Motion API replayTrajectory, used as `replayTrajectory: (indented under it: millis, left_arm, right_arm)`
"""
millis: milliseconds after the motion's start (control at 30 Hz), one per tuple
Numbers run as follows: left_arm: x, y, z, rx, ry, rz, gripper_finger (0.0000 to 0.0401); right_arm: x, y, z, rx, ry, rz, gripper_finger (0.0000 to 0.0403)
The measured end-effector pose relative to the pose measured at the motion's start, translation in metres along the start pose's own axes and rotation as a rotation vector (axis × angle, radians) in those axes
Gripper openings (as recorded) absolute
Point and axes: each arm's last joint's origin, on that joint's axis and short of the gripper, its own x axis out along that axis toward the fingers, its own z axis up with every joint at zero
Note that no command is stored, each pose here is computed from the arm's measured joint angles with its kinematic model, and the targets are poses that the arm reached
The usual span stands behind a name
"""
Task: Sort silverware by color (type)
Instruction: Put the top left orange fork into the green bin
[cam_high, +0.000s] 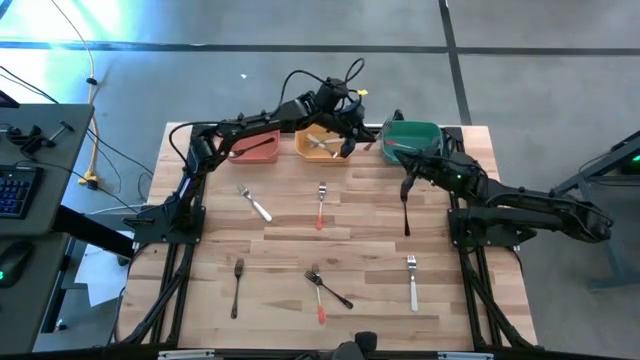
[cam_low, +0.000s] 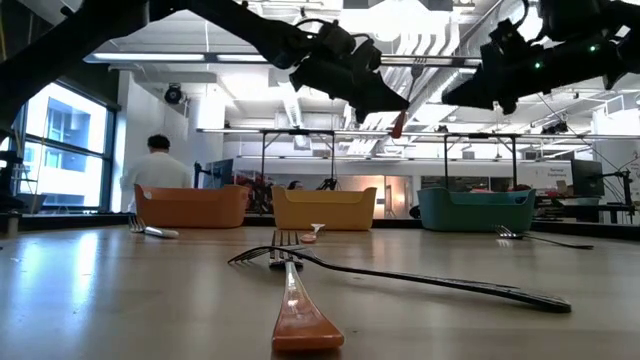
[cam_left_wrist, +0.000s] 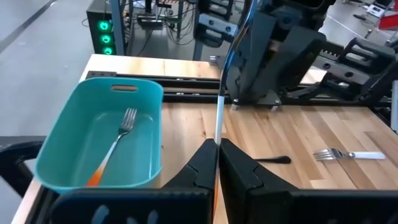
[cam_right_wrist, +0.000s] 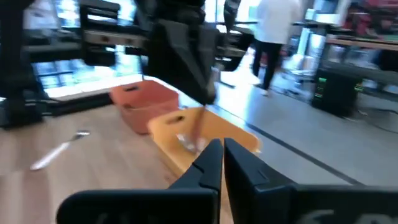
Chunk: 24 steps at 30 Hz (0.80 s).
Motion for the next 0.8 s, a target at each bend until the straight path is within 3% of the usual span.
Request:
replayTrajectory:
  millis: [100, 333, 467, 633, 800]
  left_arm:
    - [0.002, -0.003, 0.001, 0.005, -0.001, -0.008, 0.0000]
    - [0.010, -0.016, 0.003, 0.033, 0.002, -0.034, 0.0000]
    - [0.013, -0.020, 0.003, 0.035, 0.004, -0.043, 0.0000]
    - [0.015, -0.023, 0.003, 0.039, 0.006, -0.049, 0.0000]
    - [0.015, -0.023, 0.003, 0.038, 0.009, -0.046, 0.0000]
  right_arm:
    - [0.002, 0.003, 0.004, 0.021, -0.050, 0.057, 0.0026]
    - [0.010, 0.005, 0.009, 0.035, -0.128, 0.064, 0.0112]
    - [0.016, 0.006, 0.010, 0.023, -0.177, 0.064, 0.0141]
    - [0.025, 0.008, 0.008, 0.000, -0.202, 0.070, 0.0140]
    - [0.031, 0.008, 0.006, 0.003, -0.226, 0.066, 0.0103]
